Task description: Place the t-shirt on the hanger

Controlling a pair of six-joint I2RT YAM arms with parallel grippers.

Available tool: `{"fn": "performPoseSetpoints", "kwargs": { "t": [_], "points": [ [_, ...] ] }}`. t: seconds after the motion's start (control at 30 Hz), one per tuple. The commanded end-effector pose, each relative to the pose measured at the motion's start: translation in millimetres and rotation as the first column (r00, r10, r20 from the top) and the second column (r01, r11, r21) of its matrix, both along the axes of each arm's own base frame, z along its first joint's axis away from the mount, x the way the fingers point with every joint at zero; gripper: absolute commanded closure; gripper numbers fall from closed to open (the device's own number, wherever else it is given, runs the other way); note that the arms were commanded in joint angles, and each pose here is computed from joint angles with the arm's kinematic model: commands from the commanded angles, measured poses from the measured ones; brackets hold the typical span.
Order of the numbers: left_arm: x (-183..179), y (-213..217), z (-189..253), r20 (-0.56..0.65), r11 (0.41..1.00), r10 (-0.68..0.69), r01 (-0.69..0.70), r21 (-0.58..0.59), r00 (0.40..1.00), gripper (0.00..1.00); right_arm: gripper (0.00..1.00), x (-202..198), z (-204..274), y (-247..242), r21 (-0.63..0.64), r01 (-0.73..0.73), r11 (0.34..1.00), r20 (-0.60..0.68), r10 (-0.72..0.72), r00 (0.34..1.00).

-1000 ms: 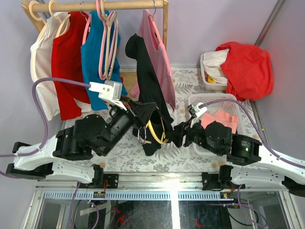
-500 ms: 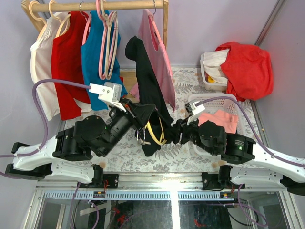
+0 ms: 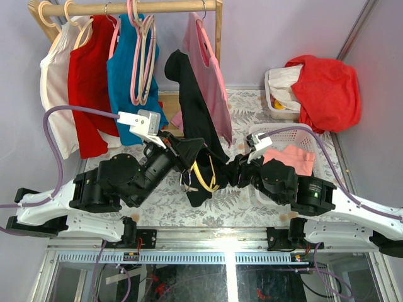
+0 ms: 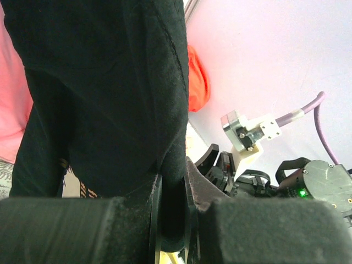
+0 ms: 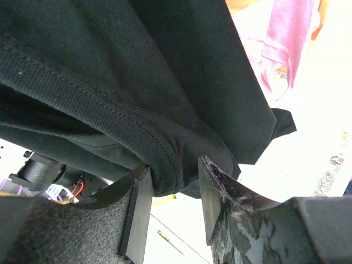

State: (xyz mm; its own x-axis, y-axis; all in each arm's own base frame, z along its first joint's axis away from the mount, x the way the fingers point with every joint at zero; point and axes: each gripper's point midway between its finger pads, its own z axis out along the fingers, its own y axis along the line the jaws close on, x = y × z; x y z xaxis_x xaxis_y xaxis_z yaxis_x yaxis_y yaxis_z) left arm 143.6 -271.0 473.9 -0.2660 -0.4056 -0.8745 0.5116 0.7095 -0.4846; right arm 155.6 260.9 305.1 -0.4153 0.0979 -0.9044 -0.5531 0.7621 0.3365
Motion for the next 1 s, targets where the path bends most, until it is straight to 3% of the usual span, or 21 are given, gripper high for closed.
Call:
{"fn": "performPoseSetpoints", "kwargs": {
  "t": [0.0, 0.17, 0.3, 0.5, 0.97],
  "points": [
    [0.5, 7.5, 39.7, 0.012, 0.986, 0.012, -0.010, -0.165, 1.000, 1.00, 0.56, 9.6, 13.1, 3.0, 0.037, 0.050, 0.998, 0.016, -0.051, 0.999],
    [-0.9, 7.7, 43.7, 0.018, 0.983, 0.001, 0.002, -0.186, 1.000, 1.00, 0.57, 9.8, 2.8, 3.6, 0.022, 0.058, 0.998, -0.002, -0.058, 0.998],
    [-2.3, 10.5, 47.0, 0.024, 0.976, -0.007, 0.012, -0.215, 1.000, 1.00, 0.71, 14.8, -9.2, -4.3, -0.016, 0.106, 0.994, -0.005, -0.106, 0.994],
    [-5.2, 20.9, 54.5, 0.040, 0.964, -0.021, 0.031, -0.264, 0.999, 1.00, 1.00, 13.5, -27.5, -9.6, -0.049, 0.114, 0.992, -0.020, -0.115, 0.993],
    [-15.4, 63.5, 95.1, 0.133, 0.853, -0.038, 0.101, -0.512, 0.990, 1.00, 1.00, -1.2, -85.6, -6.3, -0.060, 0.049, 0.997, -0.097, -0.055, 0.994]
  ]
}}
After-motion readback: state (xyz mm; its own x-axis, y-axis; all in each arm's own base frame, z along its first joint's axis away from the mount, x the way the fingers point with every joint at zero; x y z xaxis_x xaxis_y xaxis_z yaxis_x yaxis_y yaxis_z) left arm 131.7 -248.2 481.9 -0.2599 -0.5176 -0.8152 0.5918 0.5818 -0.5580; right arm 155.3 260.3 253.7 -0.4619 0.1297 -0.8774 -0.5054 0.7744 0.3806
